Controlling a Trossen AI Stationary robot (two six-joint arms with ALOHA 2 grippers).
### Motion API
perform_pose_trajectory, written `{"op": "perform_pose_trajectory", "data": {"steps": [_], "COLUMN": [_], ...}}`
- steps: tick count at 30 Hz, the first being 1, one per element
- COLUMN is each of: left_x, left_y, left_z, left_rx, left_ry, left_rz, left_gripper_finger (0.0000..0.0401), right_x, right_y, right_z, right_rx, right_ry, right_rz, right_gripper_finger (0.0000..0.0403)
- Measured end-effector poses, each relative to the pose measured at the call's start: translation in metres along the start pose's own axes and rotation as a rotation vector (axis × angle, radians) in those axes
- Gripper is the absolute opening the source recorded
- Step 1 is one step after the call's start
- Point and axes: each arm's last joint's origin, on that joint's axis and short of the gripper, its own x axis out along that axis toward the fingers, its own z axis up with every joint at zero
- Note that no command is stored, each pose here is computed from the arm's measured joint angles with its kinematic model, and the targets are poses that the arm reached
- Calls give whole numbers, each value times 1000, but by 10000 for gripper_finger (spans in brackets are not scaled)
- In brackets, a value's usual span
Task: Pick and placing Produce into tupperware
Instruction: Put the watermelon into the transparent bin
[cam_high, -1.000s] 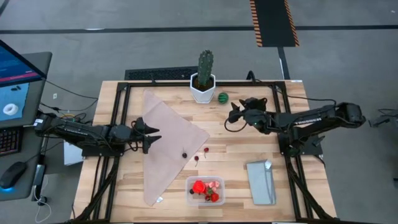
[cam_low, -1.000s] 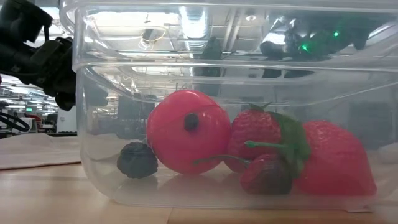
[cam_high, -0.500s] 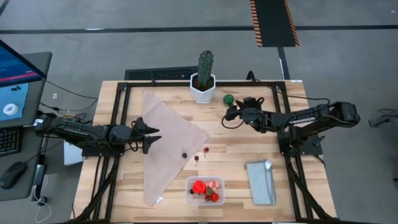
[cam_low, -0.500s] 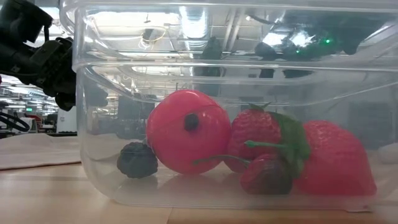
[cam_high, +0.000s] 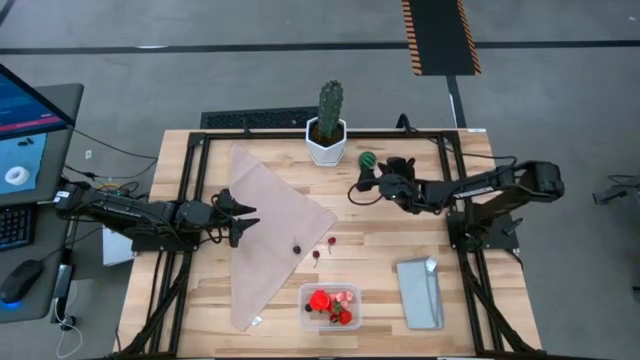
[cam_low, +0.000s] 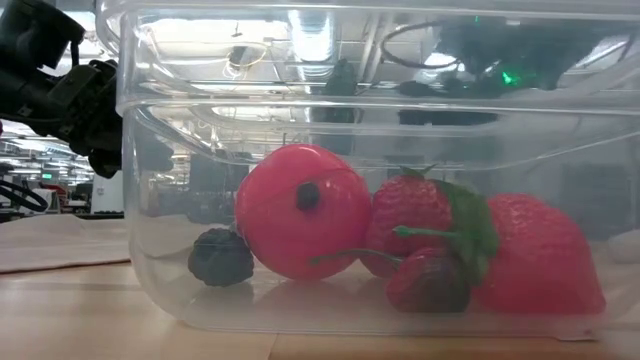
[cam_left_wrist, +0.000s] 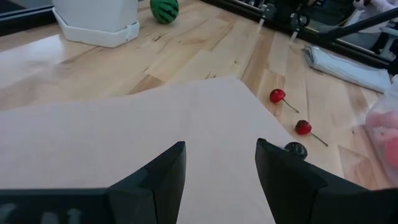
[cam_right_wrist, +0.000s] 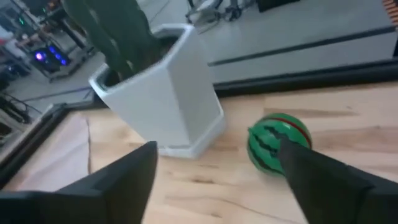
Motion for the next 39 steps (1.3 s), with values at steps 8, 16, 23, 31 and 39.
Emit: {"op": "perform_pose_trajectory", "data": {"steps": [8, 16, 23, 31, 39], "left_x": [0, 0, 0, 0, 0], "left_y": [0, 0, 0, 0, 0], "left_z": [0, 0, 0, 0, 0], "left_rx": [-2, -2, -2, -2, -2], "left_ry": [0, 0, 0, 0, 0], "left_rz": [0, 0, 0, 0, 0], "left_gripper_finger": [182, 182, 182, 182, 182], "right_x": [17, 40, 61, 74, 81], "right_y": [16, 24, 17, 6, -3], "right_z": [2, 9, 12, 21, 29], "right_rx": [-28, -47, -82, -157, -180], "right_ry": [89, 222, 327, 381, 392], "right_rz": [-116, -211, -214, -197, -195], "right_gripper_finger": [385, 398, 399, 400, 400]}}
